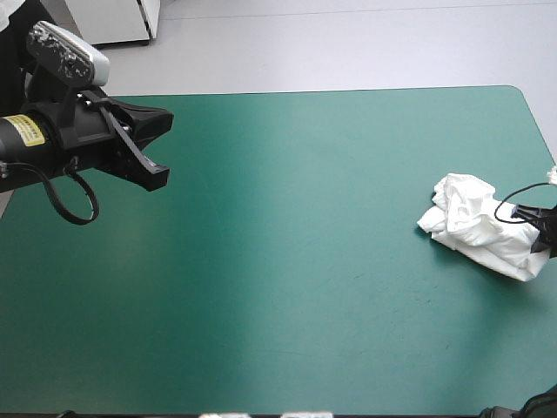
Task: Fold the cloth
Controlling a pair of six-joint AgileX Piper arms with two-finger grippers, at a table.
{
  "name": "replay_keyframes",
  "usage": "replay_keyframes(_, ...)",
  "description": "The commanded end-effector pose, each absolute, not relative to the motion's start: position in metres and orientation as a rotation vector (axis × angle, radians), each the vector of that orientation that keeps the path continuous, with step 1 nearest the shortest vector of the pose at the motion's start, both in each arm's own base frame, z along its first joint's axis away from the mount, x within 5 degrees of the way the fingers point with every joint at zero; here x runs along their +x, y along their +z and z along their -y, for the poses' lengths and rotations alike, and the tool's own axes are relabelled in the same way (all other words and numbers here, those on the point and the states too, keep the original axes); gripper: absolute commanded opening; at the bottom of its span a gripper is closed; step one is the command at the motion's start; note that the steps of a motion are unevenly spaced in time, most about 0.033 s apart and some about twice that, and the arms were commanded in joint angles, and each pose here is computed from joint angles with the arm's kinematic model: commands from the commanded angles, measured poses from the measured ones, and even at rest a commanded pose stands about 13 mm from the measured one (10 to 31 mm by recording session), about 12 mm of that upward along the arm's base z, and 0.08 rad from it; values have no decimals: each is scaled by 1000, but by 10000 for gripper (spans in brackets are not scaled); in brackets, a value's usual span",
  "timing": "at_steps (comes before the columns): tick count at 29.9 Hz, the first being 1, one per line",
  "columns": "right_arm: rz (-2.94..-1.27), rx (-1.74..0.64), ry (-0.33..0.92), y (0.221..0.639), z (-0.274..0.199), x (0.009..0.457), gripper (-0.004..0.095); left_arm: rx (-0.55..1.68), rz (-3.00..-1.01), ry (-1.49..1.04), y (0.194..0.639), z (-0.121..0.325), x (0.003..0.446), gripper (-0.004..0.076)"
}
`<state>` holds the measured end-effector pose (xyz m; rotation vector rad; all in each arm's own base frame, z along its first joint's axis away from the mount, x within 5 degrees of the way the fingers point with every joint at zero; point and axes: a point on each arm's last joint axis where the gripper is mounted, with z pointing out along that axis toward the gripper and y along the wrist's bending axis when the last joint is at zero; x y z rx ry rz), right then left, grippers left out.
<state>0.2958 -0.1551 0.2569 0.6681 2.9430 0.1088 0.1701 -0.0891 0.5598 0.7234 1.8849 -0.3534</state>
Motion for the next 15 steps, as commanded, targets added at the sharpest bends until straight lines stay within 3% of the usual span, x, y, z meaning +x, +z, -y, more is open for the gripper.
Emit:
replay_keyframes(1, -2853, 638, 140, 279, 154, 293, 144, 734, -1808, -412, 572, 89, 155, -10)
replay_keyframes(5, -2874, 637, 171, 281, 151, 290, 406, 734, -1806, -415, 572, 89, 155, -10)
replay_keyframes(8, -2851, 642, 167, 290, 148, 286, 542, 734, -1806, -415, 572, 89, 155, -10)
replay_keyframes(11, -2787, 633, 174, 309, 141, 278, 554, 733, -1796, -414, 574, 88, 151, -10)
replay_keyframes(15, -2612, 590, 326, 348, 116, 266, 554, 729, -1774, -401, 578, 82, 138, -10)
